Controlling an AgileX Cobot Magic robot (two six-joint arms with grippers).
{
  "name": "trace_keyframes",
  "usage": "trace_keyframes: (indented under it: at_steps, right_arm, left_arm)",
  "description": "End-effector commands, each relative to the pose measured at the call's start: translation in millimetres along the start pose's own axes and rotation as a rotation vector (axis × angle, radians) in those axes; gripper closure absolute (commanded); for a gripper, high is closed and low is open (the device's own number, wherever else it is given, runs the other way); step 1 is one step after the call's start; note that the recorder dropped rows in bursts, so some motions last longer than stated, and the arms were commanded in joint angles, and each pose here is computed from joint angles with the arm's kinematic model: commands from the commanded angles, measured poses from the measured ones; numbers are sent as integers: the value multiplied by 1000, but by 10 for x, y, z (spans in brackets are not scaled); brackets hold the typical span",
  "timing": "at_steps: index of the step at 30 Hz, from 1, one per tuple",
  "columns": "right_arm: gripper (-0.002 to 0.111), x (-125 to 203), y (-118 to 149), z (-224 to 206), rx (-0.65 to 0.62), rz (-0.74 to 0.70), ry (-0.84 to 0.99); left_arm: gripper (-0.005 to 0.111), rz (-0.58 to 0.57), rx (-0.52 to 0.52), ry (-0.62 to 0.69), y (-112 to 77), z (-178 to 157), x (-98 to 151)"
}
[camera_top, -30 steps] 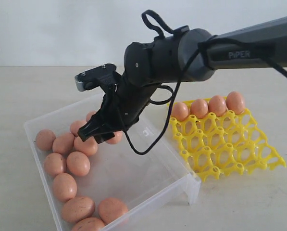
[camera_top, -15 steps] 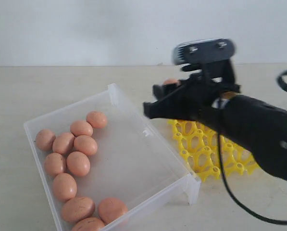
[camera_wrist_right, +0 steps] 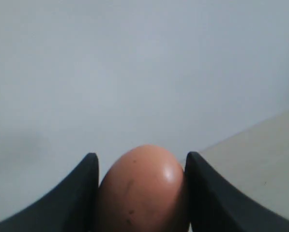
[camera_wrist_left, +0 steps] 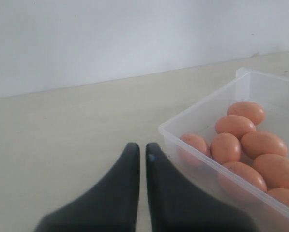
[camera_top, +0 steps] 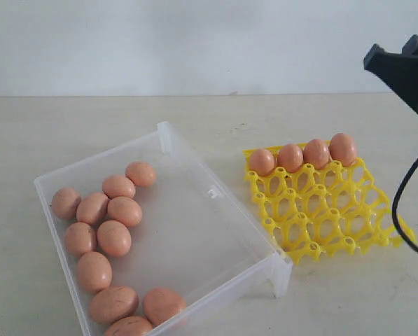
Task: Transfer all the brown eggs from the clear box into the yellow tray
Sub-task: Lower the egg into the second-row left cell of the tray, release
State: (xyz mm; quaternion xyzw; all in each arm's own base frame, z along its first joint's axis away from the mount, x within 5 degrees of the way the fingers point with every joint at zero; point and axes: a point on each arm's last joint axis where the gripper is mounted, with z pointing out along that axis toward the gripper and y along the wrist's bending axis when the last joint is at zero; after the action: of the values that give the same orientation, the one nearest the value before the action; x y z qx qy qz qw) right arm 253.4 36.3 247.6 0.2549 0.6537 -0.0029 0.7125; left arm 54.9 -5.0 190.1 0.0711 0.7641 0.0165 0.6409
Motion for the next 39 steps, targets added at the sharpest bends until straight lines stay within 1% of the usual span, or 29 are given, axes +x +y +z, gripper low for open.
trace_keyframes:
  at_steps: [1,2,3,4,5,6,7,8,9,10,11,12,14,19,21,25,34,39]
  right_arm:
    - [108,-18,-20,338,-154,75,246]
    - [108,-43,9,417,-229,22,313]
    - [108,-88,59,545,-340,-131,416]
    - [108,-107,103,585,-389,-230,459]
    - [108,-107,164,626,-448,-379,508]
    - [108,-102,198,612,-498,-412,518]
    - [108,-44,334,499,-726,-462,544]
    - [108,3,397,415,-860,-476,576]
    - [108,112,454,292,-1058,-508,639]
    - [108,160,451,277,-1086,-506,670]
    - [108,246,414,317,-1036,-474,727]
    - [108,299,393,343,-1013,-468,751]
    - [108,410,376,340,-1052,-480,796]
    - [108,803,277,431,-1032,-445,928]
    - [108,889,251,490,-1008,-454,909]
    - [108,971,246,566,-962,-386,881]
    - [108,1134,223,616,-999,-407,836]
    - [108,1134,244,644,-1028,-429,761]
  left_arm:
    - [103,-7,3,-9,-2,1,2]
    - [103,-7,3,-9,-2,1,2]
    - [103,-7,3,-9,-2,1,2]
    - [103,-7,3,-9,-2,1,2]
    - [103,-7,3,-9,-2,1,2]
    - [103,-7,3,-9,-2,1,2]
    - [103,-7,3,-9,-2,1,2]
    - [103,-7,3,-9,-2,1,2]
    - [103,-7,3,-9,-2,1,2]
    - [103,-7,3,-9,-2,1,2]
    - [103,-7,3,-9,-2,1,2]
    - [103,-7,3,-9,-2,1,2]
    - [103,-7,3,-9,-2,1,2]
    - [103,-7,3,-9,-2,1,2]
    - [103,-7,3,-9,-2,1,2]
    - [103,-7,3,-9,-2,1,2]
    - [103,-7,3,-9,-2,1,2]
    - [103,-7,3,-9,-2,1,2]
